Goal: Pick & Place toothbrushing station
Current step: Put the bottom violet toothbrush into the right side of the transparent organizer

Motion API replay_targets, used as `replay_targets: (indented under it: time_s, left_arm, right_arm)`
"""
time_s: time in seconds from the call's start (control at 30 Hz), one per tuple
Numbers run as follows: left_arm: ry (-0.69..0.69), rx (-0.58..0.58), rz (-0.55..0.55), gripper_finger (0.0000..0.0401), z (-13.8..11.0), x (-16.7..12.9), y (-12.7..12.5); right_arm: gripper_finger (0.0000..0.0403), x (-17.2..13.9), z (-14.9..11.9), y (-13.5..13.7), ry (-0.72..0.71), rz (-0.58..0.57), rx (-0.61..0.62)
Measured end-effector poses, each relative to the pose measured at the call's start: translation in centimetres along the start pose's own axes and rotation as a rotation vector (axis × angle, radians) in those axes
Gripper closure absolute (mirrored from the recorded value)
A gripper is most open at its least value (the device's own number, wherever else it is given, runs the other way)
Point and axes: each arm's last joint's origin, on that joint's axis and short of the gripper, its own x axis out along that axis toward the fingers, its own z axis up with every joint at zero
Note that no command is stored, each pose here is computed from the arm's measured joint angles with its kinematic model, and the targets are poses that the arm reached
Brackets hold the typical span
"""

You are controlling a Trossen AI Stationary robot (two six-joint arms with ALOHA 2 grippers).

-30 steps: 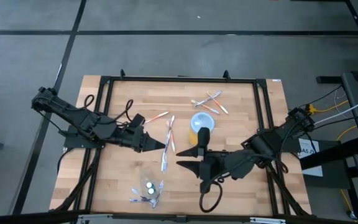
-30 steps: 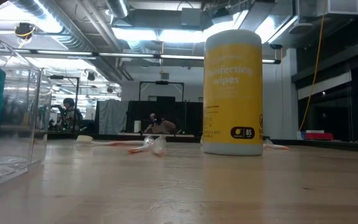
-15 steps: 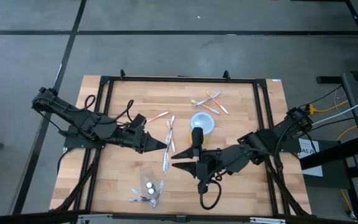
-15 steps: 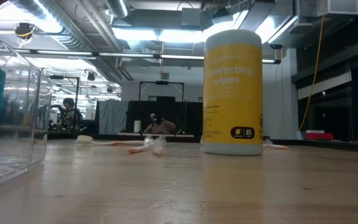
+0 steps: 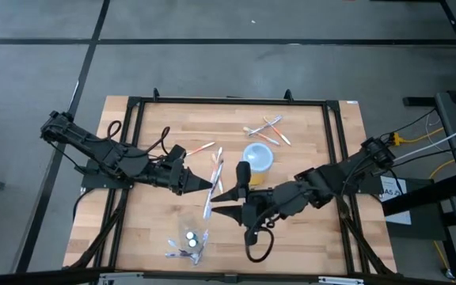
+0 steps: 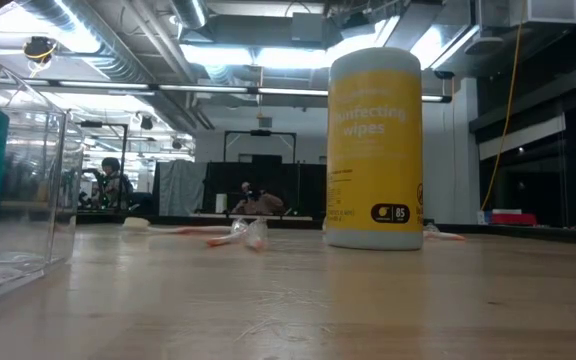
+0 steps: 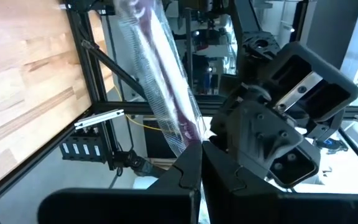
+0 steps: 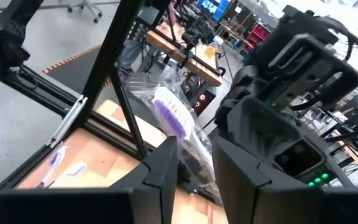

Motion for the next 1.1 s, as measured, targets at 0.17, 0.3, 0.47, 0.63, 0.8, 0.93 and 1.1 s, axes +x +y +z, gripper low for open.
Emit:
replay_targets:
  time_s: [0.17,0.3,0.47,0.63,0.8,0.93,1.1]
  left_arm:
    - [0.004,0.001,0.000,0.0399,-0.3,-0.1,0.0]
    - [0.005,0.001,-0.001,0.0399,-0.5,-0.2,0.0]
    - [0.004,0.000,-0.006,0.0399,-0.7,-0.3,0.0]
    - [0.001,0.016,-0.025,0.0399,-0.9,-0.4,-0.2]
    - [-0.021,0.098,-0.028,0.0399,-1.3,-0.6,-0.3]
    - [-0.080,0.219,-0.025,0.0399,-1.7,-1.1,-0.4]
    - [-0.186,0.357,-0.031,0.0387,-1.7,-2.5,-1.1]
  right_arm:
    - [0.0300,0.4,-0.2,0.2,-0.004,0.017,0.000]
    - [0.0302,0.5,-0.3,0.1,-0.002,0.015,-0.005]
    - [0.0341,0.6,-0.3,-0.1,-0.002,0.016,-0.004]
    - [0.0396,0.5,-0.3,0.0,-0.015,0.032,-0.014]
    - [0.0399,0.4,0.5,-0.2,-0.084,0.039,0.003]
    - [0.0400,-0.6,2.0,-0.1,-0.140,0.048,0.025]
    - [0.0401,-1.9,3.6,0.5,-0.196,0.086,0.068]
